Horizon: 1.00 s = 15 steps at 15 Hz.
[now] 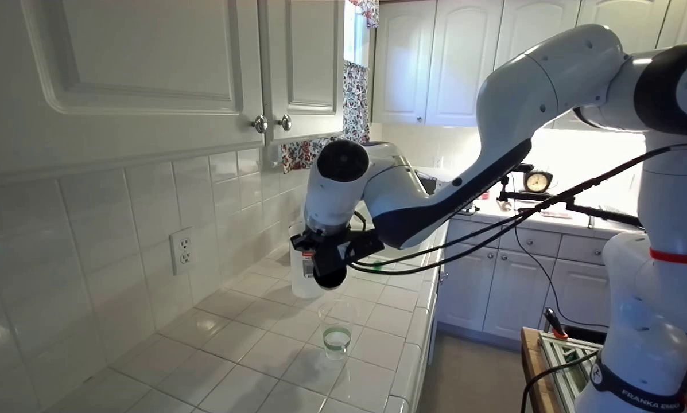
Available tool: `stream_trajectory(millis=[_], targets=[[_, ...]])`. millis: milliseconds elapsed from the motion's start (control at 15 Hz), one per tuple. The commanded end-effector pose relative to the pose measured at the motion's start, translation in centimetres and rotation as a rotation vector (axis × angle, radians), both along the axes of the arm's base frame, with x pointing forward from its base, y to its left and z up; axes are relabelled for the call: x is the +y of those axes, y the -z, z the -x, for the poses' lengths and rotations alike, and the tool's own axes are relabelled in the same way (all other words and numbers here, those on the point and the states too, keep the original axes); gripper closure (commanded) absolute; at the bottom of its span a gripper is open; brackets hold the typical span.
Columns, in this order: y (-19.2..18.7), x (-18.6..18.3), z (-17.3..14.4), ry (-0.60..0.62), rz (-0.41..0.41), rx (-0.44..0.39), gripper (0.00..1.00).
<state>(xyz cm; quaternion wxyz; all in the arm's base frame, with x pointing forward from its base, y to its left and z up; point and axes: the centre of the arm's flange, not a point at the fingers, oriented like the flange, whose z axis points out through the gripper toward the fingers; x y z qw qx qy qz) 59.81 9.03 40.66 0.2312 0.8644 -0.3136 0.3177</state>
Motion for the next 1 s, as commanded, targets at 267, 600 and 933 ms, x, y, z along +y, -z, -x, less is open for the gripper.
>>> stream_trajectory(millis=[267,600,933], targets=[[-0.52,0.42,1.35,-0.002,0.037,-0.054,0.94],[-0.47,0.58,1.65,-0.009,0.038,-0.059,0.94],[-0.03,0.63,1.83,-0.030,0.038,-0.087,0.94]])
